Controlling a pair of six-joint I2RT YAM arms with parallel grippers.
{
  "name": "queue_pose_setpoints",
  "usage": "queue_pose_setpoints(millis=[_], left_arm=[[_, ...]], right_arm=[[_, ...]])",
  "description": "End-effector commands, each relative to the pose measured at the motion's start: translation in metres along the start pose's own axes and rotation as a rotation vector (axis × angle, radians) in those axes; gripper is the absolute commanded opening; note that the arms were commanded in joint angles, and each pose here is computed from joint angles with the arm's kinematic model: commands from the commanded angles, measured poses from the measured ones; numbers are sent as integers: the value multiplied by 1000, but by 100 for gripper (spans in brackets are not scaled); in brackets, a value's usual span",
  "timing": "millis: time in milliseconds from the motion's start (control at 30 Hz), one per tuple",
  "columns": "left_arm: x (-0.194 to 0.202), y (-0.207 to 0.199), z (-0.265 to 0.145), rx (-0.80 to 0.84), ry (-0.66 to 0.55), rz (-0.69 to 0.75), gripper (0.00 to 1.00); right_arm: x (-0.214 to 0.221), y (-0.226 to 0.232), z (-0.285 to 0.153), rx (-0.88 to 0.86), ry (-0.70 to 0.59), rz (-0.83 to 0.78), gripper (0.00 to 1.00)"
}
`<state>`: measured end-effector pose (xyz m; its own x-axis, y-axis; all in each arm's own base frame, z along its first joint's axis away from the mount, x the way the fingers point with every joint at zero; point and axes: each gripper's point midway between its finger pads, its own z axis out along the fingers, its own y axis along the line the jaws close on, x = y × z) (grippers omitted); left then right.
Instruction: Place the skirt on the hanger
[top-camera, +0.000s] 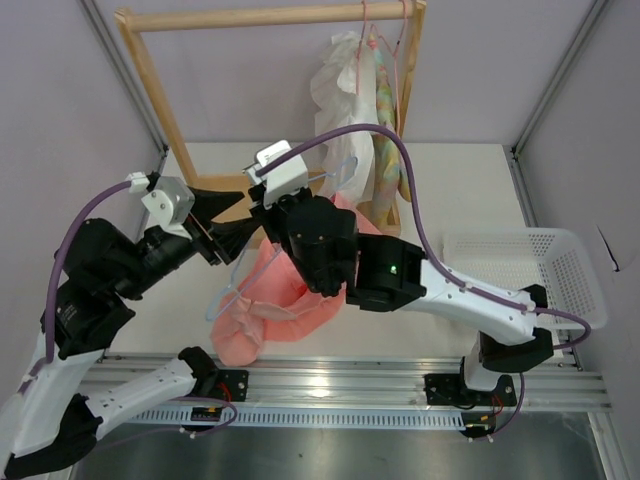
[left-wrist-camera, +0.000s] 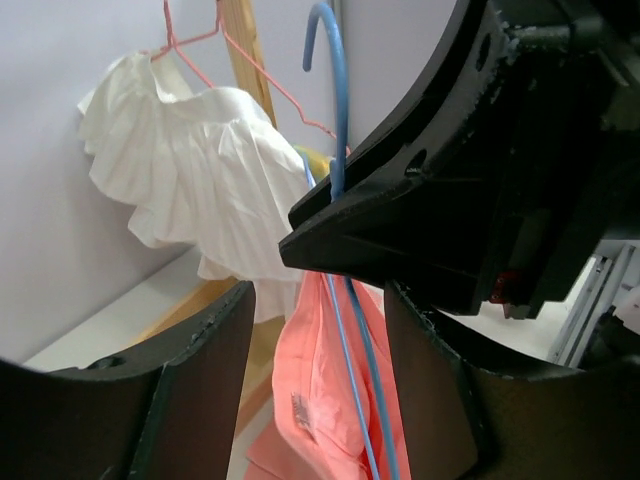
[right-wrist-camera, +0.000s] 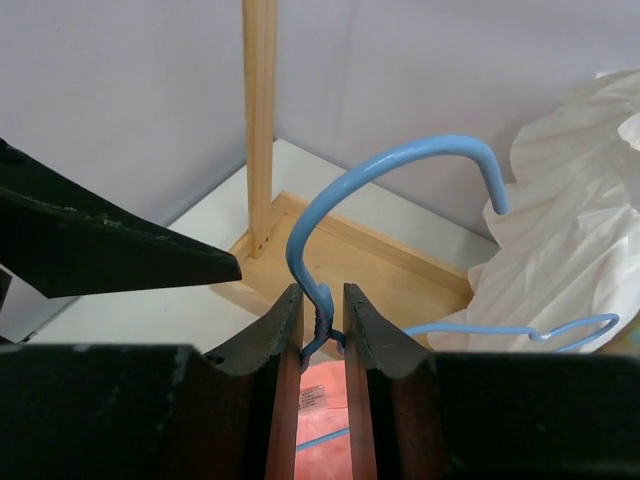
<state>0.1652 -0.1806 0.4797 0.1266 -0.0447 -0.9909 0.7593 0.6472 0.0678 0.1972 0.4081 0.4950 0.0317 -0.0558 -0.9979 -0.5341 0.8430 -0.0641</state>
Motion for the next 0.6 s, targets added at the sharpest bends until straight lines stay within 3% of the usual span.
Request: queue_pose_setpoints(millis=[0,400,567], left_arm=[[3,-6,-4,32,29,5,60],[26,1,-18,-17,75,22,59],[28,7,-17,-51,59,12,52]], right_arm=[[-39,0,-11,26,-90,39,0],[-44,19,-4,16,-101,30,0],[-41,27,-5,6,-97,36,0]])
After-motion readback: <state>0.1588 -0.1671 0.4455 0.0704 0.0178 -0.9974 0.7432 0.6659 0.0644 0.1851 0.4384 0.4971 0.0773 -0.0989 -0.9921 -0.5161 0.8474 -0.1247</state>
